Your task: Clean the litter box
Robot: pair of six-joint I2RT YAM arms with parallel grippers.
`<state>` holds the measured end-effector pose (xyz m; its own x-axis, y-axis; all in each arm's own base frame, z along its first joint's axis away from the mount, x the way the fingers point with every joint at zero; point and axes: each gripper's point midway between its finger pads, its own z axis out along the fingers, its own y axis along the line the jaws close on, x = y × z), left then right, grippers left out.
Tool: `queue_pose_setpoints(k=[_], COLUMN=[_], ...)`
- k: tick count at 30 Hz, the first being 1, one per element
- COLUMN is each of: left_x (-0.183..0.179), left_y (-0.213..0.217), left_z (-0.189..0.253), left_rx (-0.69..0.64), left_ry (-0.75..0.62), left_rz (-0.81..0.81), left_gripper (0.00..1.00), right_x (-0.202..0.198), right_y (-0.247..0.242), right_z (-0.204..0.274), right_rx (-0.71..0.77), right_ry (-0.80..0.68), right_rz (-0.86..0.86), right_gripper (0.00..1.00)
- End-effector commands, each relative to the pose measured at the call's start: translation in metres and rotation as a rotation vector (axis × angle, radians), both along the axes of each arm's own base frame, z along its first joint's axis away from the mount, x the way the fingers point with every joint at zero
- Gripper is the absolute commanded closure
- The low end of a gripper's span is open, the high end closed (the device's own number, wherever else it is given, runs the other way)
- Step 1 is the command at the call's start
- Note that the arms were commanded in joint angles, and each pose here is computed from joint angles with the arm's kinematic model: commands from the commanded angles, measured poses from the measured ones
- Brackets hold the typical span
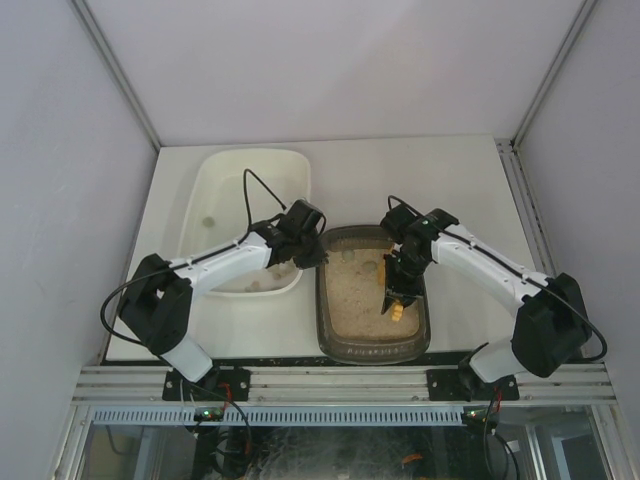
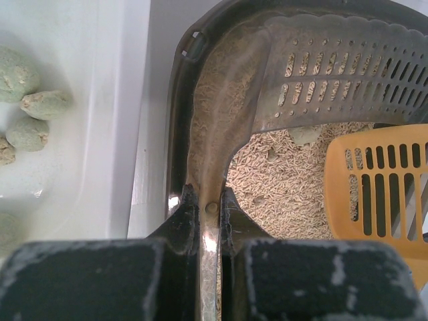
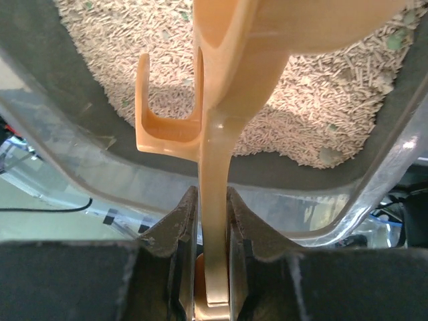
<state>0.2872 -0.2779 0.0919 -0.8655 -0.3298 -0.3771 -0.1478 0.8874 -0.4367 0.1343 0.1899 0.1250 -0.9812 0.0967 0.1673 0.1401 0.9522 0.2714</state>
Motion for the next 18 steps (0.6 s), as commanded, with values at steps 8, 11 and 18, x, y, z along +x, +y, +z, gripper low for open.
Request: queue_pose_setpoints(k=[8,11,18], left_x=[0.029,0.029,0.03], left_y=[-0.017,-0.017,-0.012], left_z=[0.059,0.06,0.062], left_rx=[-0.223,-0.227,-0.233], left_ry=[-0.176,-0.187,-0.212], left_rz=[0.083,0.07,0.082], left_gripper=[1.0,1.0,1.0], right_x=[0.033,0.042,0.056], right_y=[-0.002,0.009,0.046], right_z=[-0.022,-0.031,-0.042], right_rx=[-0.097,-0.085,0.032], right_ry=[-0.098,-0.133,-0.174], right_rz=[0.071,0.096,0.137], right_gripper=[1.0,1.0,1.0])
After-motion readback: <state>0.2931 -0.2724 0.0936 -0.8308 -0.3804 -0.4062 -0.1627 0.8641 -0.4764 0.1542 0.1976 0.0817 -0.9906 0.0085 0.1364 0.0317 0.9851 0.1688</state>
